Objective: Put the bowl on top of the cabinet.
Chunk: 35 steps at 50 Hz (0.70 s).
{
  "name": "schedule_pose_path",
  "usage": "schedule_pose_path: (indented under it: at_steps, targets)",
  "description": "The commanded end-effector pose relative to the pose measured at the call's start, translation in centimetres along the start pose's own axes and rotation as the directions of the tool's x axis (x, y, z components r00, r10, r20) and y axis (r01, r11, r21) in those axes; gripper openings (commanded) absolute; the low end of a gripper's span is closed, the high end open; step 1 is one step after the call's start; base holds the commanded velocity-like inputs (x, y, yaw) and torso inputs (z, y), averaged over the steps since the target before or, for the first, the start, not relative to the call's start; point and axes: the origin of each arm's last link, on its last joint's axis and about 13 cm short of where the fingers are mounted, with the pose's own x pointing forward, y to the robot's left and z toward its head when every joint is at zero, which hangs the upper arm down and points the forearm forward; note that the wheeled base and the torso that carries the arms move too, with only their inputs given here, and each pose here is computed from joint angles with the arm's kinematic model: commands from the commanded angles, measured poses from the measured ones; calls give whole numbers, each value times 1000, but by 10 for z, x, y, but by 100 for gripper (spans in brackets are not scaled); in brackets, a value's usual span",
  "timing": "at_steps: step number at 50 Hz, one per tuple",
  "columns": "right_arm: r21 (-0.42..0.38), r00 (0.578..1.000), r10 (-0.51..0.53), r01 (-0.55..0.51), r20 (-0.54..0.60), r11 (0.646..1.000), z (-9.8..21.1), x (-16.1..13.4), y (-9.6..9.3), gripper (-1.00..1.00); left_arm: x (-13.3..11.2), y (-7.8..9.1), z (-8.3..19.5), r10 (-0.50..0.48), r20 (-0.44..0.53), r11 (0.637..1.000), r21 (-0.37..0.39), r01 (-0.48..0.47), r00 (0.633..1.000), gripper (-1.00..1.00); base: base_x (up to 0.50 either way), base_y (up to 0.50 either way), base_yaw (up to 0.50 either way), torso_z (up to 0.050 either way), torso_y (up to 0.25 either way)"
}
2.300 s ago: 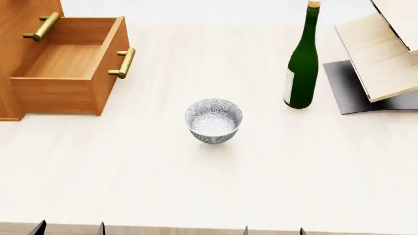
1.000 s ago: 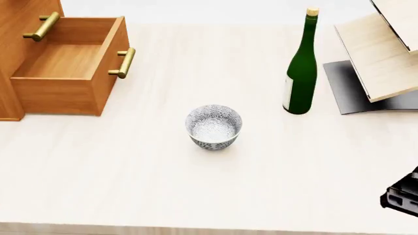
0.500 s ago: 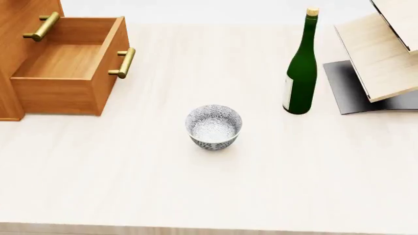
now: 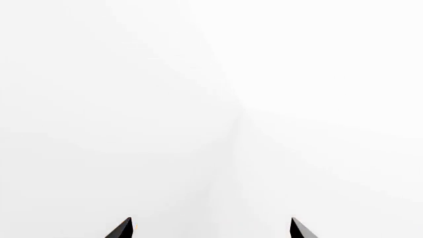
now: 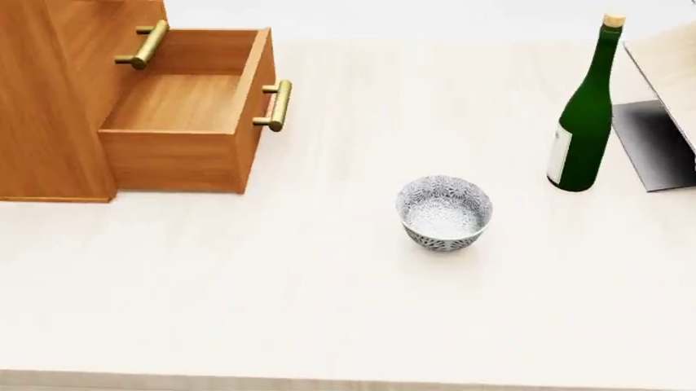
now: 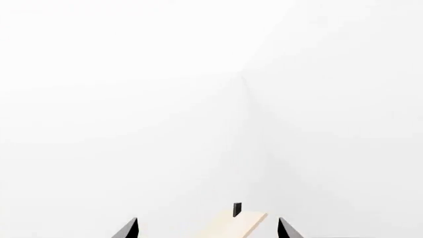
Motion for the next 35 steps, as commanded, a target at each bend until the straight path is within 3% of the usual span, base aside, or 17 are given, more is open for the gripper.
schedule_pose_path:
  at_steps: [1, 35]
  targets:
    - [1, 1000, 24, -24, -5, 1000, -1, -2, 2, 100, -1, 1, 1, 4, 7, 1000, 0, -4, 1000, 100, 0, 500, 0, 0, 0]
    - [8, 999, 38, -38, -34, 999, -7, -3, 4, 100, -1, 2, 0, 6, 6, 1000, -1, -6, 1000, 100, 0, 500, 0, 0, 0]
